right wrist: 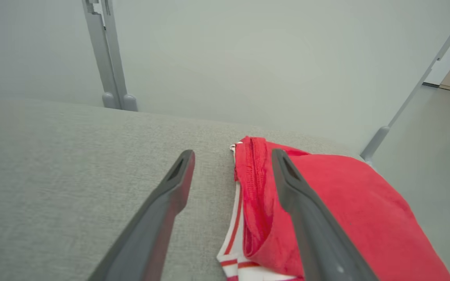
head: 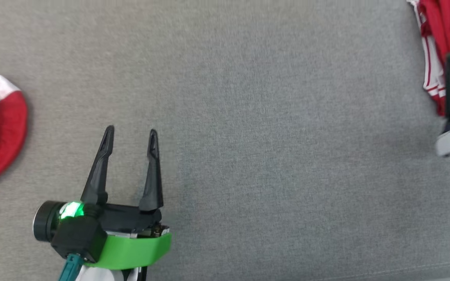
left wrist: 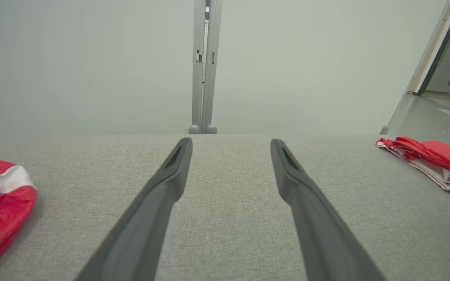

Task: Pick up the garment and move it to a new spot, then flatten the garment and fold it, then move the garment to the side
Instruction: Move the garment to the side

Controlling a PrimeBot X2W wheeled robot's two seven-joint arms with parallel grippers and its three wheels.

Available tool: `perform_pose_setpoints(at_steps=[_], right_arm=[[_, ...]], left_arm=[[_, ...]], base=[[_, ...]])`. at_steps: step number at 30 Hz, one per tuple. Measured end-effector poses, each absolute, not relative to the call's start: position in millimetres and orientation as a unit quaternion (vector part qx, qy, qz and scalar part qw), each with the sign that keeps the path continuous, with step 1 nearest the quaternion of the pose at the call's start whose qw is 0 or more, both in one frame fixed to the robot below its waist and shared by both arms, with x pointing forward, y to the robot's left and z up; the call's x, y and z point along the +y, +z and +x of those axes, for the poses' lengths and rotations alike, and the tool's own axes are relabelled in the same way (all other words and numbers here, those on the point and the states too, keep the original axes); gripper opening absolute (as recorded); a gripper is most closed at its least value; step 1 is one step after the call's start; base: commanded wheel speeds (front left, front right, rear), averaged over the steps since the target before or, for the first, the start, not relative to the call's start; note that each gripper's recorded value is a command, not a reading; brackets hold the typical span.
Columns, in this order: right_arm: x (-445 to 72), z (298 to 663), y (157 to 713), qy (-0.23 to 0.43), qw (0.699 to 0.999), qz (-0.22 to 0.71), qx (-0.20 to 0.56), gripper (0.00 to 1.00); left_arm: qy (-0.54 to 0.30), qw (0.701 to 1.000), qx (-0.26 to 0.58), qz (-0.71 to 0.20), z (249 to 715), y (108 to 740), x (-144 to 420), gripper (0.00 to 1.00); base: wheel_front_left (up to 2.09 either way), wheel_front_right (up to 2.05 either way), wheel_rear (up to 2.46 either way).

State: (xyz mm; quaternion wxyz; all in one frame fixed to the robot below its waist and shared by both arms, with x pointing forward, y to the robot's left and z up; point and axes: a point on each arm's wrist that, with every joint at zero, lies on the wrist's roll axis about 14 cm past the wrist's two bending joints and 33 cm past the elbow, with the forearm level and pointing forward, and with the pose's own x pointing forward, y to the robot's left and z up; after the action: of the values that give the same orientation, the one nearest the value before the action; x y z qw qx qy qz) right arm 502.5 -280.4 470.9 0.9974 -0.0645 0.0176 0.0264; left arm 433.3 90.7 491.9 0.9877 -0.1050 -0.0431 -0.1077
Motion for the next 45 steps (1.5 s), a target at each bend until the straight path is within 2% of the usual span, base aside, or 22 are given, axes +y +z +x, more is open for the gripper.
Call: perform_pose_setpoints(at_steps=[8,15,29,35,45], right_arm=[[-207.4,461.8,516.4,0.048,0.996,0.038,-0.062,1.0],[-138.4,404.3,518.8,0.123,0.989,0.058,-0.056,1.0],[-139.1,333.2,528.1,0.101,0.99,0.061,-0.075,1.0],[-137.8,321.6,524.9,0.101,0.99,0.063,-0.072,1.0],[-132.7,322.8,526.2,0.107,0.989,0.067,-0.073,1.0]], left_arm=[[-0.055,0.993,-0.051,-0.094,399.0,509.7,126.3,1.0],[-0.033,0.995,-0.055,-0.073,363.3,517.0,144.5,1.0],[-0.033,0.995,-0.08,-0.055,310.6,531.5,150.7,1.0],[-0.031,0.995,-0.069,-0.067,302.1,523.7,150.7,1.0],[-0.023,0.996,-0.056,-0.069,299.1,515.0,154.8,1.0]], base=[[0.0,0.0,0.0],[0.0,0.0,0.0],[0.0,0.0,0.0],[0.0,0.0,0.0],[0.0,0.0,0.0]])
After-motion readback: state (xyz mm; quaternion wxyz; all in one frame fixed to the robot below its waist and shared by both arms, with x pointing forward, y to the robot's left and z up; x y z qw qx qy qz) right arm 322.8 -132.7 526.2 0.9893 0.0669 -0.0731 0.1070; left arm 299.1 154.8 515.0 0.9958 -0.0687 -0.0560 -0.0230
